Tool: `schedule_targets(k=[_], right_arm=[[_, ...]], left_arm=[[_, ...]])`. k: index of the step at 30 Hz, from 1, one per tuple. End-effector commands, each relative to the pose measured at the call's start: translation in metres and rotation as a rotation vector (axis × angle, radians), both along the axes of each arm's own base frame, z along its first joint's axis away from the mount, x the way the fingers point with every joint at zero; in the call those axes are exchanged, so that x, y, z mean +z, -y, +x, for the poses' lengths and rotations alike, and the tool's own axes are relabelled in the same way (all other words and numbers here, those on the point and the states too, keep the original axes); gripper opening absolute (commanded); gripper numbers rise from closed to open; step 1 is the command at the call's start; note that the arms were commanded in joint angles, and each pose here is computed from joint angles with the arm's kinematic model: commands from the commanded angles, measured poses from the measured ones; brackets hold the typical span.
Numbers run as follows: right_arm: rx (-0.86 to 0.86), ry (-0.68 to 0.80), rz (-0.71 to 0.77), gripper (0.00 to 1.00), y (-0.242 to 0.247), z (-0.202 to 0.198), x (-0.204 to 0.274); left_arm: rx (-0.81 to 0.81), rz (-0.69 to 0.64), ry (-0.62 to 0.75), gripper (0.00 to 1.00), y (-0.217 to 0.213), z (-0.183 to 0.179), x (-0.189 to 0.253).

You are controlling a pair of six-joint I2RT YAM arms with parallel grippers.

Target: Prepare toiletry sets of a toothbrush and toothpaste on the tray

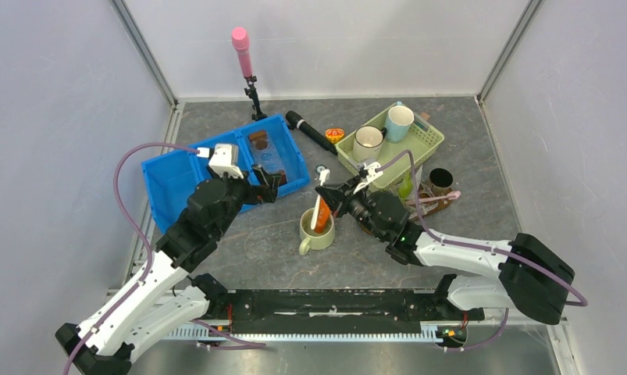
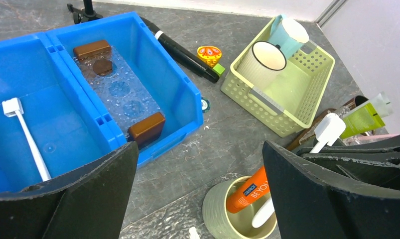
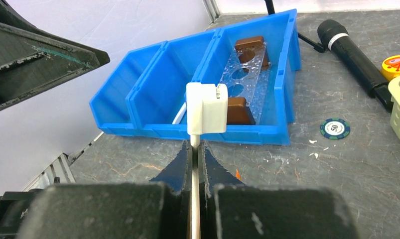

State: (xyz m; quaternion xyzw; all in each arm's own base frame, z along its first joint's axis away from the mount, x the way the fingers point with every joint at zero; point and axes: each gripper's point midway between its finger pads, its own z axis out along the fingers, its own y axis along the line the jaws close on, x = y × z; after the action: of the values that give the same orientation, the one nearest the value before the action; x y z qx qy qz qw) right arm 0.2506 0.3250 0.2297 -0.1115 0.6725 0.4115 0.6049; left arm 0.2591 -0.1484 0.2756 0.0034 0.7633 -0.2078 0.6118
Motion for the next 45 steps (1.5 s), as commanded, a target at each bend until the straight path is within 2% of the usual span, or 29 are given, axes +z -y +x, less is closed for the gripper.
schedule_targets(k=[1,14,28,45], right_arm=[[-0.067,0.058,0.057,0.00,0.005,0.003,0.010],[-0.117,0.094,-0.020,0.00,-0.004,0.006,-0.009],[-0.167,0.086,-0.077,0.08,-0.011,0.005,-0.023],[-0.198,0.073,-0.022,0.09,-0.017,0.005,-0.020]], left_arm=[[0.044,-0.030,-0.009,1.00,-0.008,0.000,0.000],[0.039,-0.017,-0.021,1.00,-0.010,-0.002,-0.005],[0.041,0.004,-0.032,1.00,-0.014,-0.004,-0.012],[0.043,-0.001,-0.036,1.00,-0.016,-0.006,-0.012]])
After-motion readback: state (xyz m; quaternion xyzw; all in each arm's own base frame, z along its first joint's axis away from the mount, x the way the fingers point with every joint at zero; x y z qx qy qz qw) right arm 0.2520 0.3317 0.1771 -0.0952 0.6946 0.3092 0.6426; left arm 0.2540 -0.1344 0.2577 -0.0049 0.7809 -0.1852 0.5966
